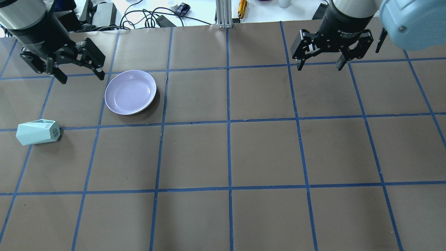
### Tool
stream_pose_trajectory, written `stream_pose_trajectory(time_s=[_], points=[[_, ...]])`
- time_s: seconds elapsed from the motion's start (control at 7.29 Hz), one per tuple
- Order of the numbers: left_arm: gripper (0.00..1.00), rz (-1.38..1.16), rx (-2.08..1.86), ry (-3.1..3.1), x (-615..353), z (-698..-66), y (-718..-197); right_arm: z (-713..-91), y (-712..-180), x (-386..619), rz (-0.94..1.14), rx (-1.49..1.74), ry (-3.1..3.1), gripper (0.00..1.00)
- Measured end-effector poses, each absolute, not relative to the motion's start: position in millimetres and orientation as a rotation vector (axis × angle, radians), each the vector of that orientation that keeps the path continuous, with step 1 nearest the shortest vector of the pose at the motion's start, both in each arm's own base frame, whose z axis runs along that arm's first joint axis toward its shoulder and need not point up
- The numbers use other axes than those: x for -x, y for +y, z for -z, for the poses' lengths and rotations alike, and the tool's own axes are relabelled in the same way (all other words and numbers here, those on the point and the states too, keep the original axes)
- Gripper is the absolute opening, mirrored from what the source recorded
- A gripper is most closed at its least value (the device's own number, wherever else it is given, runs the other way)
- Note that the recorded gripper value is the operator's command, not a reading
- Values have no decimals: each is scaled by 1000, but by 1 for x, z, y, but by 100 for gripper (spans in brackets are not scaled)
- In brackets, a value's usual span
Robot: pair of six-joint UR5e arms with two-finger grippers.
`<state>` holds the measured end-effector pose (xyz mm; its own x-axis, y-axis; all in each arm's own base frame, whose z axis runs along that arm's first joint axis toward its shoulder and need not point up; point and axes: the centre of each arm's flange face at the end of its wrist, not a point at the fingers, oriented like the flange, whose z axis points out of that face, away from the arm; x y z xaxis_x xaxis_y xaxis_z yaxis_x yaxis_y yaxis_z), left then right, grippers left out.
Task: Flip cup and place on plate
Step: 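Move the left gripper past the plate toward the mint-green mug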
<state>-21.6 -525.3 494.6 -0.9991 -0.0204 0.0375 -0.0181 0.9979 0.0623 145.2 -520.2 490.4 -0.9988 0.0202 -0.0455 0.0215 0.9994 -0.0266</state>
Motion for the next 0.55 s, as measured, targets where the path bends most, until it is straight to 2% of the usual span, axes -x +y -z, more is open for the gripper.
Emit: stream_pose_trajectory(time_s=[0.55], points=[[100, 231, 150, -3062, -146, -433, -543, -490, -520, -145, 42, -32, 3096, 100]])
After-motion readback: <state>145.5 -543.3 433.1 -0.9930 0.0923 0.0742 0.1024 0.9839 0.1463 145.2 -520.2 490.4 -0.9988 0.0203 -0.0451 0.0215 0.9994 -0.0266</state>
